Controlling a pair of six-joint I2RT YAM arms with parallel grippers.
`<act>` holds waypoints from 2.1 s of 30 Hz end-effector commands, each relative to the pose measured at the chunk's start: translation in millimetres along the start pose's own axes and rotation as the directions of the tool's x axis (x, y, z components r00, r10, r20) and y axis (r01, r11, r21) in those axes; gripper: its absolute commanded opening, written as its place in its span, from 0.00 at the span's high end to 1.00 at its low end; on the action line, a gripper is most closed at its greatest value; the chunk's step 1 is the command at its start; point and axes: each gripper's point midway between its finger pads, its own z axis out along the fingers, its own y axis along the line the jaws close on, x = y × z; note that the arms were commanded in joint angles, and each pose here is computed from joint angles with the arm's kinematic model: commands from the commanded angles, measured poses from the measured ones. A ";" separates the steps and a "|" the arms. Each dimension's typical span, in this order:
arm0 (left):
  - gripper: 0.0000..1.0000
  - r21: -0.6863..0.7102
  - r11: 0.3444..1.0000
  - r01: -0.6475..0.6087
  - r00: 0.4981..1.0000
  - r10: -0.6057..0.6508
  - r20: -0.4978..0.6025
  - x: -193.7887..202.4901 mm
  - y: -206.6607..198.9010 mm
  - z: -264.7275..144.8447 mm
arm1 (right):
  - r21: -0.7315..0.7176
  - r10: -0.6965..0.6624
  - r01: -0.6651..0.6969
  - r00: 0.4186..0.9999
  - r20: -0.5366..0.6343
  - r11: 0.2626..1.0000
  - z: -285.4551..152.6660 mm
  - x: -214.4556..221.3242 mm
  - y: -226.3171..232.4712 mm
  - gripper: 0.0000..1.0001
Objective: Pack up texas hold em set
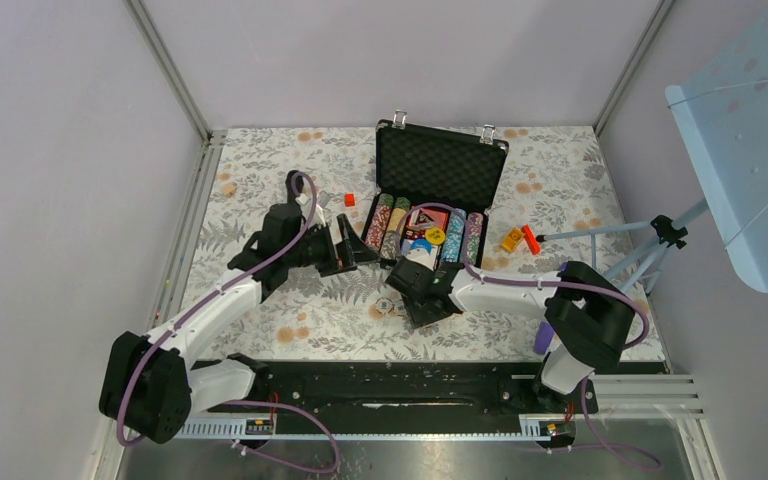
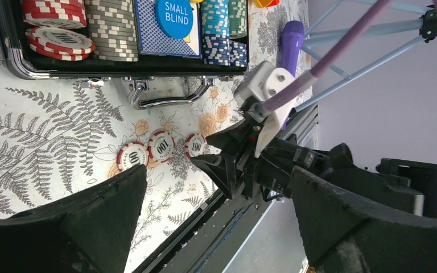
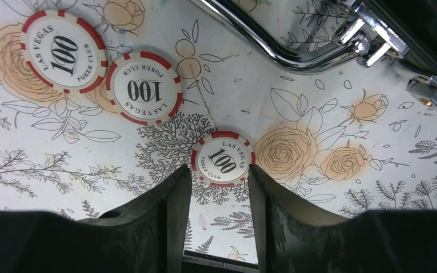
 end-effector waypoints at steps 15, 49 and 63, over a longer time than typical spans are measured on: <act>0.05 0.028 1.000 0.005 1.000 -0.006 0.023 3.0 0.2 6.9 | -0.023 0.011 -0.010 0.999 0.042 1.000 -8.1 -14.3 3.9 0.38; 0.05 0.023 1.000 0.003 1.000 -0.003 0.021 3.6 0.9 6.2 | 0.053 0.030 -0.027 0.998 -0.061 0.998 19.6 20.0 -17.1 0.35; 0.05 0.021 1.000 -0.002 1.000 0.002 0.019 1.5 -1.2 6.0 | 0.032 0.039 -0.036 0.994 -0.101 0.999 18.6 30.5 -13.7 0.38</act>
